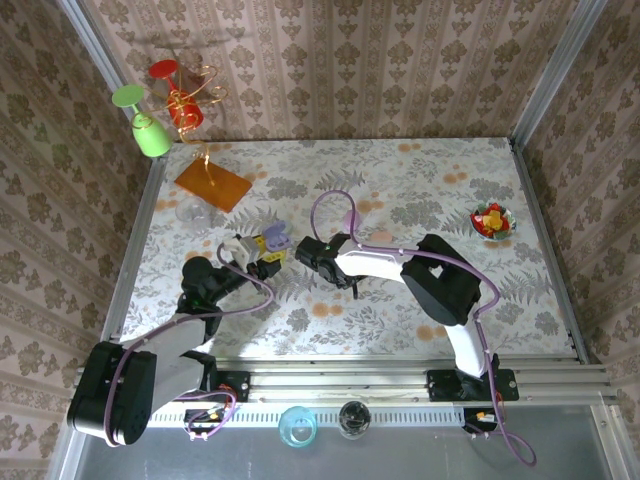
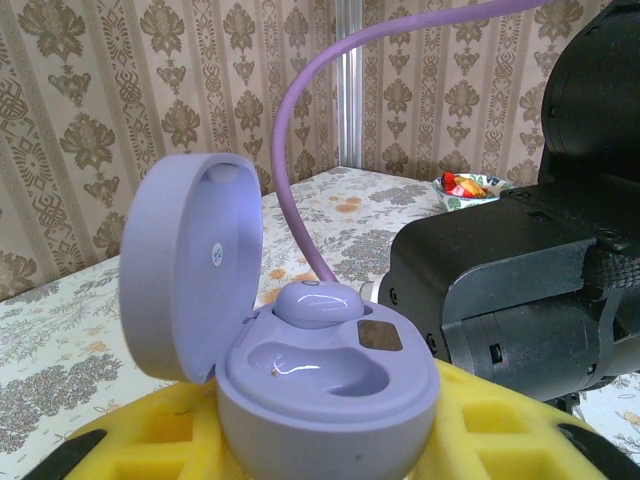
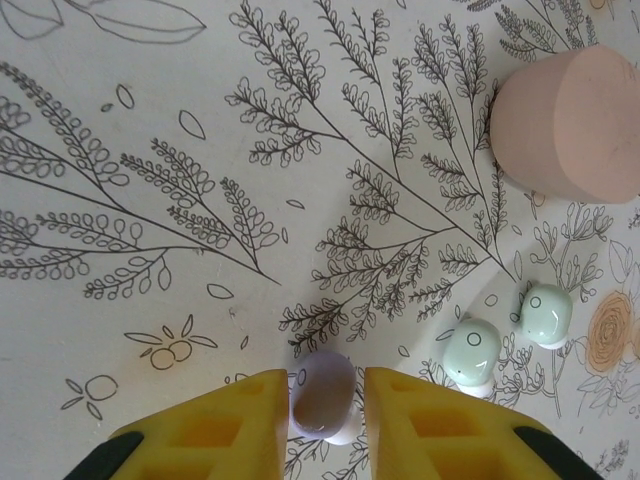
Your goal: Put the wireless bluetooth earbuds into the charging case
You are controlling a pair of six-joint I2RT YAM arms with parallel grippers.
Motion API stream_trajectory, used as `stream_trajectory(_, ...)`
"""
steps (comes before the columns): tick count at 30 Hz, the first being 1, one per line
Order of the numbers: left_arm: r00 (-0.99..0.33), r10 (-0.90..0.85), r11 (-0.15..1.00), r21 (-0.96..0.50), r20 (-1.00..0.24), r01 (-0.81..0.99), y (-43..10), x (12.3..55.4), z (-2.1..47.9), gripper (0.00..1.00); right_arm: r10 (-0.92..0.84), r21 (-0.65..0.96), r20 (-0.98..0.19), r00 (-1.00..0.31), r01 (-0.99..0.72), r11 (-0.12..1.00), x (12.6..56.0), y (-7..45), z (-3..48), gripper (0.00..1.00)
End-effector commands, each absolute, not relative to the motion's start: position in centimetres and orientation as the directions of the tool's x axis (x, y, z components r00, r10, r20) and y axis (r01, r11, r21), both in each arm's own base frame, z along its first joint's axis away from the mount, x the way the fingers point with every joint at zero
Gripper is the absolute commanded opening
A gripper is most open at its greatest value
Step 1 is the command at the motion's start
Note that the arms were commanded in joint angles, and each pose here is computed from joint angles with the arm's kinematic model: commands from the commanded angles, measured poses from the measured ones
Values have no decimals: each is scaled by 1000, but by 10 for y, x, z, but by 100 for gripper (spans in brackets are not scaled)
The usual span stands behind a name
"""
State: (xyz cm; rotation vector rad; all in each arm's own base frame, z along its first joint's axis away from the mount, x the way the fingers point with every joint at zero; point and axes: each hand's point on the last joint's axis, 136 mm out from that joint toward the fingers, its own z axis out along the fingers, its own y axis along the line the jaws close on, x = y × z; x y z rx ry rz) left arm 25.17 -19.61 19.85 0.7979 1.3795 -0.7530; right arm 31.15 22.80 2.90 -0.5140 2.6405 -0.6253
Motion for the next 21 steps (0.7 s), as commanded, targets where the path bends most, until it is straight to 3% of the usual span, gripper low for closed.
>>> stream_trajectory(1, 79, 13, 544, 73, -997, 836, -194, 251, 200, 31, -440, -524, -255, -861, -260, 811, 312, 227, 29, 28)
stream_trajectory(15, 85, 13, 543, 79, -996, 836, -193, 250, 200, 31, -424, -537, -228, -877, -250, 806, 308, 221, 22, 22)
stream_trajectory(21, 80, 17, 541, 77, -997, 838, -194, 250, 198, 31, -417, -514, -282, -864, -231, 826, 310, 221, 39, 21)
